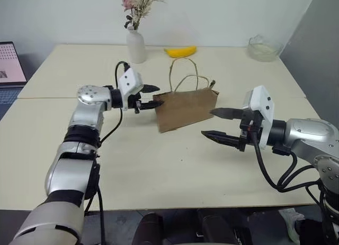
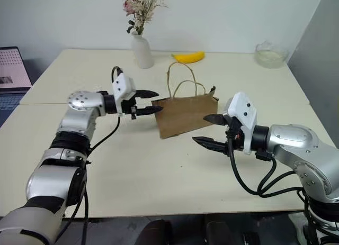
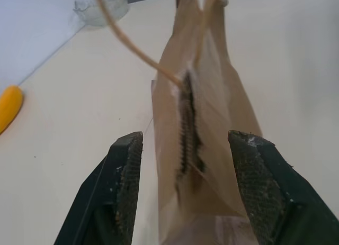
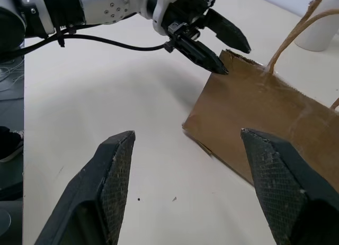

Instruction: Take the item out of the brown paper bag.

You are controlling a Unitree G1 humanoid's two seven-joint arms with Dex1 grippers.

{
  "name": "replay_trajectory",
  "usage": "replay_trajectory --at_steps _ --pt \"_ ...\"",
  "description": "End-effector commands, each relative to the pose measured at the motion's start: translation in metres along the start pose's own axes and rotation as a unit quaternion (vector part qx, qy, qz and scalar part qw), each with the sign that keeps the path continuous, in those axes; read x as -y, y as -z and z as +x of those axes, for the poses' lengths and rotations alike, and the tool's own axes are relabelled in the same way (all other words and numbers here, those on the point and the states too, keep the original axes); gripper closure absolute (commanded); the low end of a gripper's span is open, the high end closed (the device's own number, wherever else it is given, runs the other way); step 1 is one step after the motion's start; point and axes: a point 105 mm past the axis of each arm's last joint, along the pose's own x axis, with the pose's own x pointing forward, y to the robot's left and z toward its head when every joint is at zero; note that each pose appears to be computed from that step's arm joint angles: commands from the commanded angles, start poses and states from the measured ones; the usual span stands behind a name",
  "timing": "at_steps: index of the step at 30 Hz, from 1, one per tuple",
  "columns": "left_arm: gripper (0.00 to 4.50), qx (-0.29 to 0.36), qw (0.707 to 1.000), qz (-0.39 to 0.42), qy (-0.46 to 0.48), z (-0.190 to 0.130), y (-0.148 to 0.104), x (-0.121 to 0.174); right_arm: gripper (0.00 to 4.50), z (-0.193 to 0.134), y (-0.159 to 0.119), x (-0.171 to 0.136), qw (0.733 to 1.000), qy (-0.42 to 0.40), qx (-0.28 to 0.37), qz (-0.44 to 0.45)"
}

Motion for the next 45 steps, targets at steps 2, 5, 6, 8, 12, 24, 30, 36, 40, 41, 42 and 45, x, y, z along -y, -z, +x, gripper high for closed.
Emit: replay_trajectory --at_steps 2,5,6,8,12,24,30,36,40,41,42,45 --pt "2.0 0.043 0.999 -0.007 -0.024 -0.026 -0.042 0.011 1.15 -0.011 -0.011 0.004 1.0 0.021 0.016 -0.012" --pt "2.0 0.027 0.998 -0.048 0.018 -0.028 -0.04 0.047 1.15 -0.014 -0.01 0.006 0.999 0.028 0.013 -0.01" --pt "2.0 0.006 0.996 -0.07 0.055 -0.025 -0.03 0.07 1.15 -0.015 -0.01 0.007 0.999 0.032 0.013 -0.01" --pt "2.0 -0.022 0.99 -0.105 0.096 -0.019 -0.013 0.101 1.15 -0.016 -0.011 0.01 0.999 0.035 0.012 -0.011" --pt "2.0 -0.024 0.99 -0.134 0.042 -0.003 0.015 0.099 1.15 -0.017 -0.014 0.012 0.999 0.039 0.012 -0.016" --pt "2.0 -0.037 0.995 -0.091 -0.018 0.036 0.056 0.069 1.15 -0.019 -0.018 0.019 0.998 0.059 0.01 -0.025" --pt "2.0 -0.035 0.996 -0.072 -0.034 0.038 0.057 0.057 1.15 -0.018 -0.017 0.02 0.998 0.061 0.009 -0.025" --pt "2.0 -0.025 0.997 -0.065 -0.042 0.038 0.053 0.05 1.15 -0.016 -0.016 0.022 0.998 0.061 0.007 -0.029" --pt "2.0 -0.007 0.997 -0.062 -0.047 0.036 0.045 0.05 1.15 -0.015 -0.016 0.023 0.998 0.058 0.009 -0.029" --pt "2.0 0.003 0.997 -0.064 -0.048 0.033 0.041 0.053 1.15 -0.013 -0.017 0.024 0.998 0.058 0.012 -0.028" --pt "2.0 0.013 0.997 -0.066 -0.049 0.028 0.036 0.059 1.15 -0.011 -0.017 0.025 0.998 0.06 0.015 -0.026" --pt "2.0 0.033 0.997 -0.059 -0.041 0.005 0.018 0.089 1.15 -0.004 -0.016 0.036 0.997 0.068 0.016 -0.028"
